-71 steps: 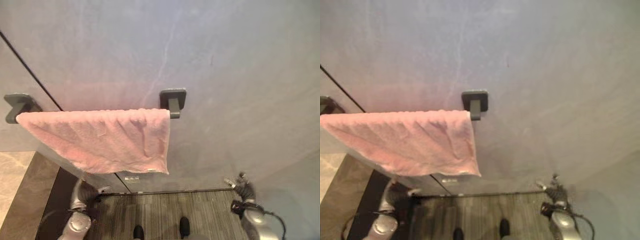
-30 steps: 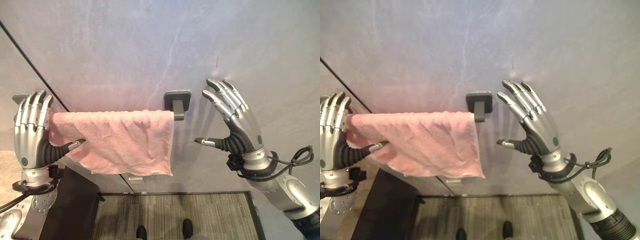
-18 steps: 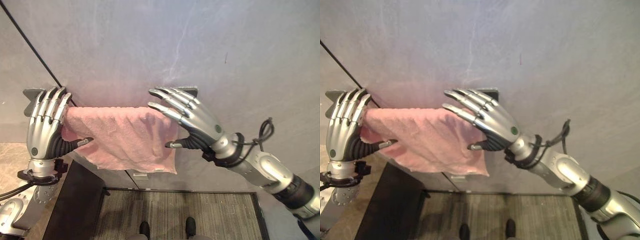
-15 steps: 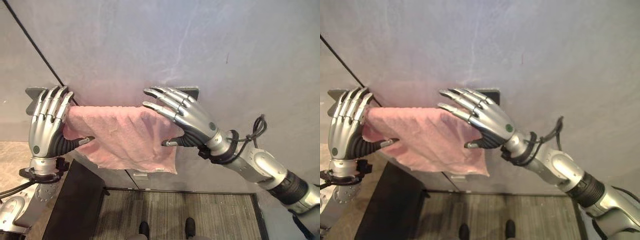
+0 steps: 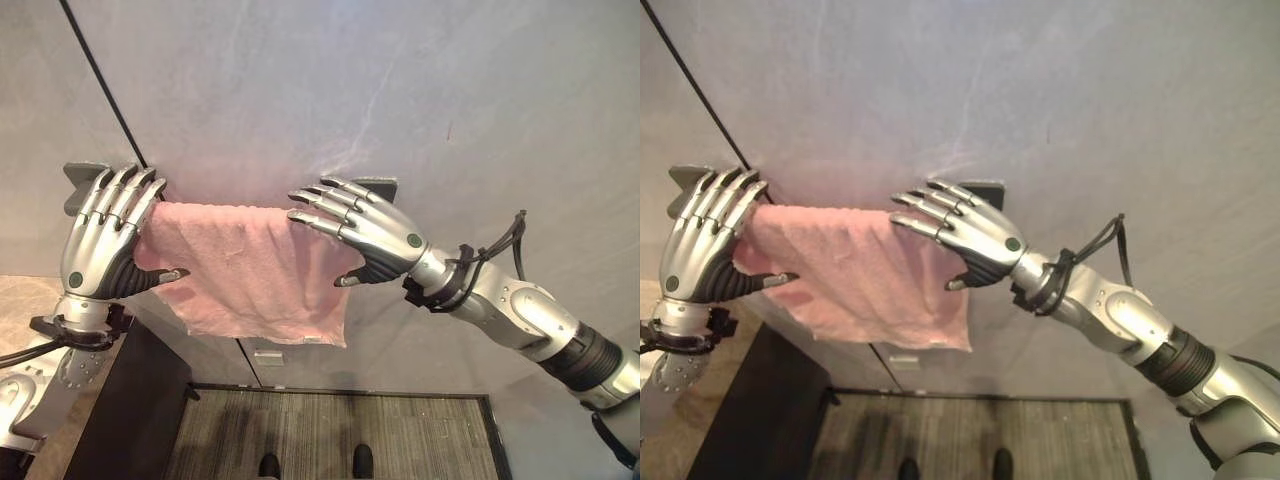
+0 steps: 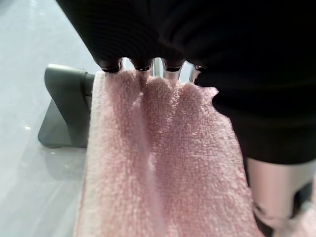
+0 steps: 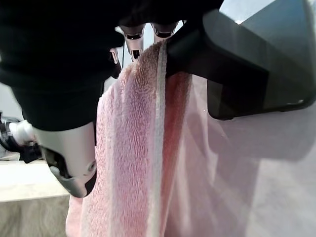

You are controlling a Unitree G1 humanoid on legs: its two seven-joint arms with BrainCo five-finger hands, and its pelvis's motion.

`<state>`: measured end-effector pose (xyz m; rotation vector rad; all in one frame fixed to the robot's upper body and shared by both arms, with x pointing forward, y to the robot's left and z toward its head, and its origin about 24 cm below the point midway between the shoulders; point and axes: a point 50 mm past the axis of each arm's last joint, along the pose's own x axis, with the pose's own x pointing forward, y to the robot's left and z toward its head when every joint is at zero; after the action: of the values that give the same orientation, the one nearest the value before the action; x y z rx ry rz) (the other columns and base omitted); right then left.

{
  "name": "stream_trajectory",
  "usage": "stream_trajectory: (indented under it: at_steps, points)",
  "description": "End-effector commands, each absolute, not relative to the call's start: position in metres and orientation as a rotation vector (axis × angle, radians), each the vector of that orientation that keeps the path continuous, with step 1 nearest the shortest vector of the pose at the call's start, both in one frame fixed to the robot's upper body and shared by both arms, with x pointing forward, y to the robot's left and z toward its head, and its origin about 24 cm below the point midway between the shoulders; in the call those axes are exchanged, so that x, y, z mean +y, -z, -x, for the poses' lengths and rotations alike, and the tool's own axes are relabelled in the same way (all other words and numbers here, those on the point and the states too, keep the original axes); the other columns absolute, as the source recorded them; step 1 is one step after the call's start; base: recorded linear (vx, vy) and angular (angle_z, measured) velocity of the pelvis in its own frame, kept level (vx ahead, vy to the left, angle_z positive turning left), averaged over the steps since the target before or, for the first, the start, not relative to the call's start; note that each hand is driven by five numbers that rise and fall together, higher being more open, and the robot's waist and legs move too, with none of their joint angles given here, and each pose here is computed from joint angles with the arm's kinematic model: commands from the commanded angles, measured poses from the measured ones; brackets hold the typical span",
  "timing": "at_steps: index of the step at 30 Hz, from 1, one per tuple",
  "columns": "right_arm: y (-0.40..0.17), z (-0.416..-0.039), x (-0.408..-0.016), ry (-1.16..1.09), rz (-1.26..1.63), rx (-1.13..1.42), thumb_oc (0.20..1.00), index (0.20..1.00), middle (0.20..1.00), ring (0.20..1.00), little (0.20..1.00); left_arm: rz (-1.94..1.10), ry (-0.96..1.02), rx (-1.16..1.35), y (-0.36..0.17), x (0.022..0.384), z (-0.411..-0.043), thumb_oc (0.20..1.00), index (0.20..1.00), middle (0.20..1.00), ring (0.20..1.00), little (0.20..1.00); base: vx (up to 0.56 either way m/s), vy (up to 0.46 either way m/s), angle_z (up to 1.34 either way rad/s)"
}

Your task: Put brush and paste in cup on sink, flatten towel.

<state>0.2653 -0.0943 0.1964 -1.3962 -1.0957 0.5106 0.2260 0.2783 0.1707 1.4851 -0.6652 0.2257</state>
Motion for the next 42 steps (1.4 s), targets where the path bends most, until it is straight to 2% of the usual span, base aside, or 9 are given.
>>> stream_trajectory:
  at_steps: [1,8,16,32,37,39,42]
  points:
    - [-0.145,-0.268,-0.113,-0.725,1.564,-0.832,1.000,1.000,1.000,1.000,1.000,-1.539,0.068,-0.353,-0.118,0.285,-0.223,1.000,1.000,1.000,1.000,1.000,0.01,0.003,0.03]
    - [-0.110,-0.277,-0.145,-0.732,1.726,-0.660,1.000,1.000,1.000,1.000,1.000,-1.558,0.135,-0.273,-0.104,0.288,-0.223,1.000,1.000,1.000,1.000,1.000,0.00,0.000,0.00]
    - [-0.077,-0.284,-0.168,-0.689,1.802,-0.508,1.000,1.000,1.000,1.000,1.000,-1.521,0.088,-0.167,-0.084,0.299,-0.224,1.000,1.000,1.000,1.000,1.000,0.00,0.000,0.00]
    - [-0.071,-0.290,-0.171,-0.617,1.784,-0.446,1.000,1.000,1.000,1.000,1.000,-1.367,0.044,-0.086,-0.064,0.296,-0.224,1.000,1.000,1.000,1.000,1.000,0.00,-0.003,0.02]
    - [-0.087,-0.287,-0.156,-0.575,1.681,-0.529,1.000,1.000,1.000,1.000,1.000,-1.316,0.011,-0.081,-0.062,0.293,-0.226,1.000,1.000,1.000,1.000,1.000,0.00,-0.005,0.00]
    - [-0.104,-0.280,-0.137,-0.550,1.426,-0.590,1.000,1.000,1.000,1.000,1.000,-1.307,-0.016,-0.107,-0.066,0.291,-0.228,1.000,1.000,1.000,1.000,1.000,-0.01,-0.015,0.46]
    - [-0.120,-0.273,-0.128,-0.542,1.297,-0.643,1.000,1.000,1.000,1.000,1.000,-1.309,-0.035,-0.119,-0.069,0.291,-0.229,1.000,1.000,1.000,1.000,1.000,0.00,-0.007,-0.02]
